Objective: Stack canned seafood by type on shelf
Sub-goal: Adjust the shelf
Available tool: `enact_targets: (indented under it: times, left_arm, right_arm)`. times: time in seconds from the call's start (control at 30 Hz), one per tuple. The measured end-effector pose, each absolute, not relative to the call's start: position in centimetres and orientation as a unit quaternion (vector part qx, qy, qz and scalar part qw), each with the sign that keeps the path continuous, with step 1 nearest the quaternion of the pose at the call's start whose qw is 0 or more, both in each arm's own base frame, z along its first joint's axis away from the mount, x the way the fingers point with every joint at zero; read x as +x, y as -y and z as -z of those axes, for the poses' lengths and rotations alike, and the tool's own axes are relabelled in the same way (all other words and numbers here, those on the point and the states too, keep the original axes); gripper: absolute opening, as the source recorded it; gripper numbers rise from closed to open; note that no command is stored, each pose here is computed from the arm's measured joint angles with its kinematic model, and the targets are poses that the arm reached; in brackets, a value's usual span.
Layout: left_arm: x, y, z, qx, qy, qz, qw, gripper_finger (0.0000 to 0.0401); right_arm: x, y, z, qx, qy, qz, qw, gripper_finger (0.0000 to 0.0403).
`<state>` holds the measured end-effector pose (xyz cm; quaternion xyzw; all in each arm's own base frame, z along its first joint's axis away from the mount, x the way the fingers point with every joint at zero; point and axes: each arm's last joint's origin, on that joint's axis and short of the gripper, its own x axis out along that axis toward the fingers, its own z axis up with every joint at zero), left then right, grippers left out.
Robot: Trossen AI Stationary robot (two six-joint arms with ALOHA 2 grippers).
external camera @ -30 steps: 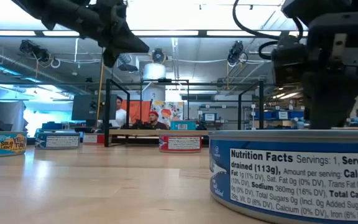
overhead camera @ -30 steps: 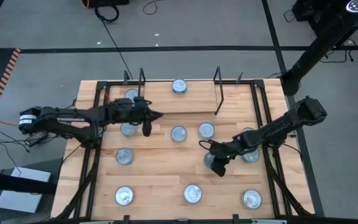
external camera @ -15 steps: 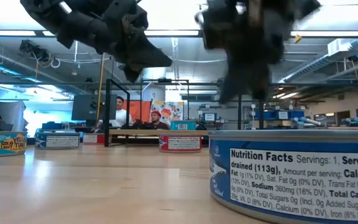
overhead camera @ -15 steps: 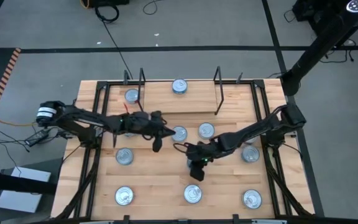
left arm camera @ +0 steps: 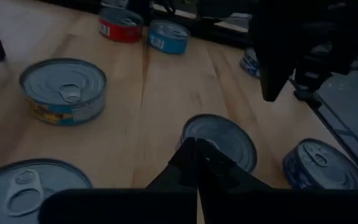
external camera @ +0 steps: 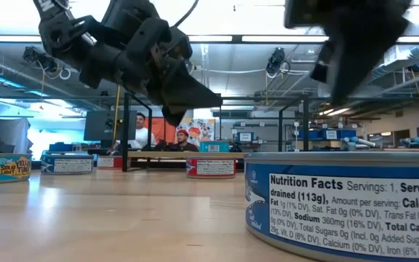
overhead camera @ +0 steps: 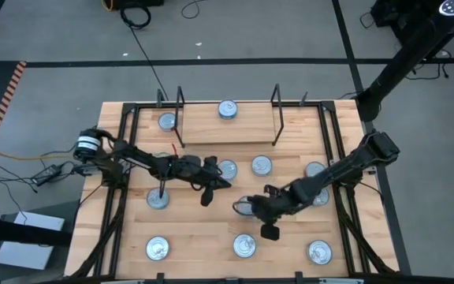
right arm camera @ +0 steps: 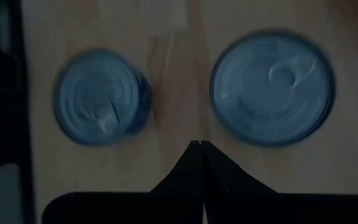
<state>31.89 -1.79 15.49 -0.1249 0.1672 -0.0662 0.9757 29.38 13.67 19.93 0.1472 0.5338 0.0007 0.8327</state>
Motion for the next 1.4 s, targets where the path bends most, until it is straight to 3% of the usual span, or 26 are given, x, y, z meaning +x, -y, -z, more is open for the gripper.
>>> enact_targets:
  times: [0.43,0.7,1.17,1.4]
  left_arm:
    - [35.1,2.6,-11.1,-0.121,-0.209,0.051,0.969,0.0]
    - [37.3,2.8,-10.8,-0.118,-0.198,0.05,0.972,0.0]
    - [37.2,2.9,-10.4,-0.102,-0.22,0.03,0.97,0.0]
    - [36.7,2.8,-9.3,-0.105,-0.266,0.023,0.958,0.0]
  right_arm:
    - [27.9,-12.7,-15.2,0.164,-0.498,0.011,0.852,0.0]
    - [27.9,-12.0,-14.3,0.171,-0.469,0.003,0.866,0.0001]
    - [28.7,-12.4,-13.2,0.168,-0.453,-0.033,0.875,0.0001]
    - [29.2,-12.2,-12.6,0.176,-0.437,0.002,0.882,0.0001]
